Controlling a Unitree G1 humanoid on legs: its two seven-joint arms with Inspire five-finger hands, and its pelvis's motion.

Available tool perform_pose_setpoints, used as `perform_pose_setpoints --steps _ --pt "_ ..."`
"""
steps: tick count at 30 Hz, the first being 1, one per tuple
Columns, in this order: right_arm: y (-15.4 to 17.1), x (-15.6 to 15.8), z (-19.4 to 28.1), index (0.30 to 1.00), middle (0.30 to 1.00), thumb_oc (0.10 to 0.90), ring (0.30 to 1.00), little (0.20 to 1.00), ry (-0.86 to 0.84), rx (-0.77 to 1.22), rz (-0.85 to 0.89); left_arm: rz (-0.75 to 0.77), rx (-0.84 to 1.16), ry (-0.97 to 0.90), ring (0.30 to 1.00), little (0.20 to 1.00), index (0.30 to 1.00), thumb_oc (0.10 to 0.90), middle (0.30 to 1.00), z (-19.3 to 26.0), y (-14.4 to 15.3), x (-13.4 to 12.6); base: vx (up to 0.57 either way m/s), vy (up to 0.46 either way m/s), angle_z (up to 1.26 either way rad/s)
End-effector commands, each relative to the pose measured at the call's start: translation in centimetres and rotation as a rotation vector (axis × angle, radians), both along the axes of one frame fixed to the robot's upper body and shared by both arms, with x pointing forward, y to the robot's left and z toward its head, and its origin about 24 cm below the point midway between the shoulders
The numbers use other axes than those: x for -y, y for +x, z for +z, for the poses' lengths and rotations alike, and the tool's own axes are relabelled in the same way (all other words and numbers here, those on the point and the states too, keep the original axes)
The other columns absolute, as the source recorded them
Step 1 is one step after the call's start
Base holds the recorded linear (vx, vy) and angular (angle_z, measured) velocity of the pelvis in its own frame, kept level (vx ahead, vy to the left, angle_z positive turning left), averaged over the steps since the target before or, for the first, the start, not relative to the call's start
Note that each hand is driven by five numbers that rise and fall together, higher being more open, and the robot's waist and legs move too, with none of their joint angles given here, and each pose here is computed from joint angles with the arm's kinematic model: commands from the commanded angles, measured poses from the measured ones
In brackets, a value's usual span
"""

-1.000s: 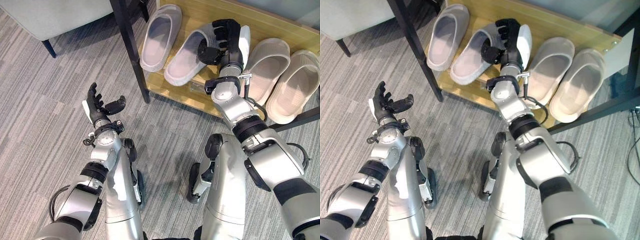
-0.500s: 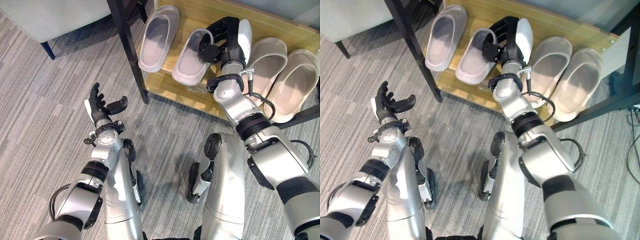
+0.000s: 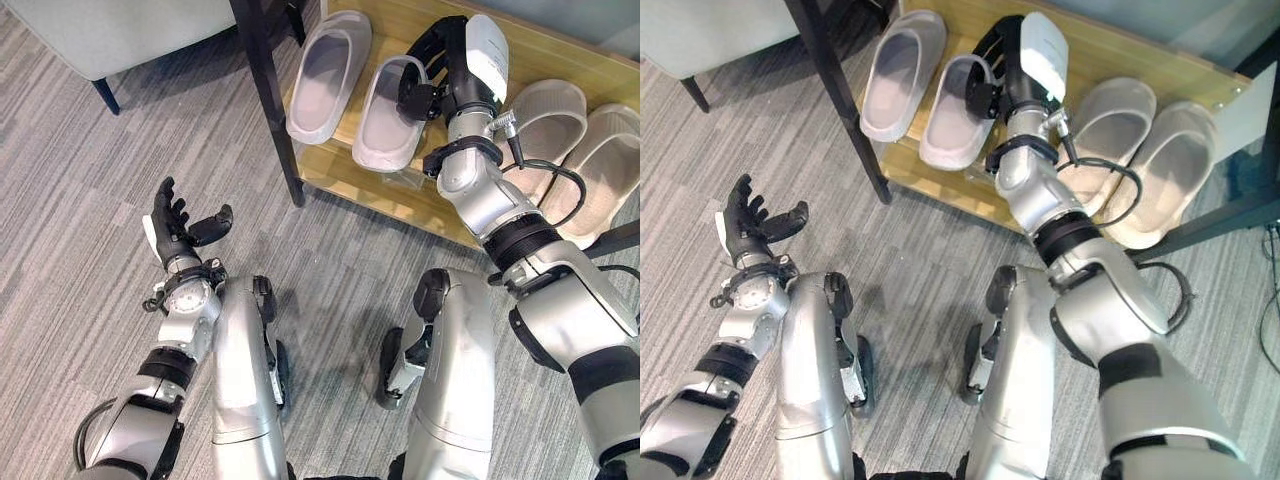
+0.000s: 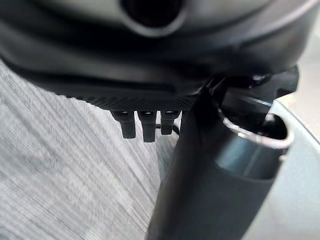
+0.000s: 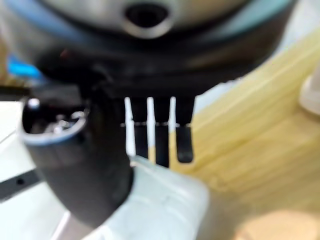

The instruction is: Arrange the slippers neatly on the shoe rack.

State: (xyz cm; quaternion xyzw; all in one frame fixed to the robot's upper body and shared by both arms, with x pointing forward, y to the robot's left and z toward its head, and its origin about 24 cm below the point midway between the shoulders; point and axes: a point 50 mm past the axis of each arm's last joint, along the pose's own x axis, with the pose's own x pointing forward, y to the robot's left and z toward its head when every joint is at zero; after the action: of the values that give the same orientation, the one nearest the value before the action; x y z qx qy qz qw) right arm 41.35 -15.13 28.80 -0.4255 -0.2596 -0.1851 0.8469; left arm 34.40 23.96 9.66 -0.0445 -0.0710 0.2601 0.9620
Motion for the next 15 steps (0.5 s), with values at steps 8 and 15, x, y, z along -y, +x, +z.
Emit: perform_pose_setpoints --steps 8,15 --pt "-0.4 0.3 5.0 0.900 0.900 0.800 0.900 0.900 -0.006 0.108 -0.013 -0.066 0.145 0.051 0.900 0.900 0.900 0.800 0.900 1.5 -1.0 0.5 0.00 0.010 0.02" --pt "-0.1 0.8 4.5 0.900 0.900 0.800 0.900 0.900 0.030 0.071 -0.017 -0.065 0.127 0.051 0.900 0.900 0.900 0.800 0.900 1.3 -0.8 0.4 0.00 0.000 0.00"
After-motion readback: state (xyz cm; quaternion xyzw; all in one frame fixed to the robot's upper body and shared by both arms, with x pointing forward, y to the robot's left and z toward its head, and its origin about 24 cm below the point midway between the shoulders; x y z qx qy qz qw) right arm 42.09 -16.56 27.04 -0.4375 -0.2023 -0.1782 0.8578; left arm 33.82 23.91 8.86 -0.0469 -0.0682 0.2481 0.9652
